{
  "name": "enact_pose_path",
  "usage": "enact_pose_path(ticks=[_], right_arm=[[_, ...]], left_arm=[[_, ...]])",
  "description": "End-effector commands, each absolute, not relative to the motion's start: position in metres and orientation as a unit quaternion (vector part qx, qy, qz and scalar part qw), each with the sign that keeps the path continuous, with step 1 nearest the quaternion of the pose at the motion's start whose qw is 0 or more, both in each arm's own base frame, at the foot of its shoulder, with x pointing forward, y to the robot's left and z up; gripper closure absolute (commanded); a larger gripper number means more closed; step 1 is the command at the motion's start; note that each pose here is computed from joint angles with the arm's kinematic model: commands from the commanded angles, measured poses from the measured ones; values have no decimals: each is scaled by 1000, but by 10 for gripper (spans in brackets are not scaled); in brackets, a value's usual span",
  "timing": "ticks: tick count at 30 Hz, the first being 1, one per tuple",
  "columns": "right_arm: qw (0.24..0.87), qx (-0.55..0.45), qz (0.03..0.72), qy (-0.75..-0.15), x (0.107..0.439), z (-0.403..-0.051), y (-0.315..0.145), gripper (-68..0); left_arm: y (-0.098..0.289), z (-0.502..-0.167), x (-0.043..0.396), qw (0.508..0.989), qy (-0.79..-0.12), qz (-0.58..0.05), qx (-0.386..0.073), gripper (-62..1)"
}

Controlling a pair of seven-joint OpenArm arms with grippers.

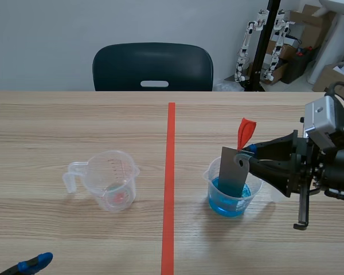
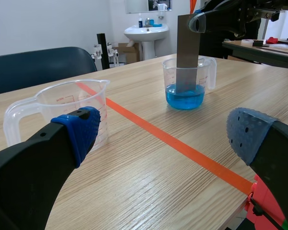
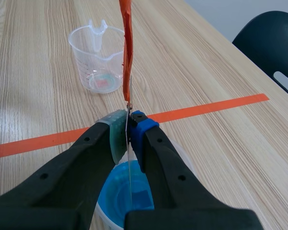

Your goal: Do the redox reaction experiment. raise the plate out of the solution

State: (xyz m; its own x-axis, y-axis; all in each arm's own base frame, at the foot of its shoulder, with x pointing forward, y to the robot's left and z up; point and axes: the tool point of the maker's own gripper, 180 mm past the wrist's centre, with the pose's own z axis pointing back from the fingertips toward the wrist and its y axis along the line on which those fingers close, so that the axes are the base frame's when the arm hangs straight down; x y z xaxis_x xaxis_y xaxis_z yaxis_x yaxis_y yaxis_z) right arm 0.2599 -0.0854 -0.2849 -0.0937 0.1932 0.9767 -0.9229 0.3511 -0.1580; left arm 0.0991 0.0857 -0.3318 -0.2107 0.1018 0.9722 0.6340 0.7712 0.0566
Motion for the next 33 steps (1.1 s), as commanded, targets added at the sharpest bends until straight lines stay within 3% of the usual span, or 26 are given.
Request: enact_pose_path(ticks=[1,17,28,33], right_arm=[[582,318,464,-587,267,-272,-88,-6],[582,319,464,-587,267,-272,-88,-6],[582,321,463,-587,267,-272,-87,-6],[575,324,461,-593,267,-268,-87,-6]], left_arm=[[87,-322,100,559,-758,-226,-249,-555],[110,-327,85,577,-730,-264,-252,-555],[200,-310,72,630,-705,-258,-198,-550],[235,-294,86,636,-695,-274,-195,-550]])
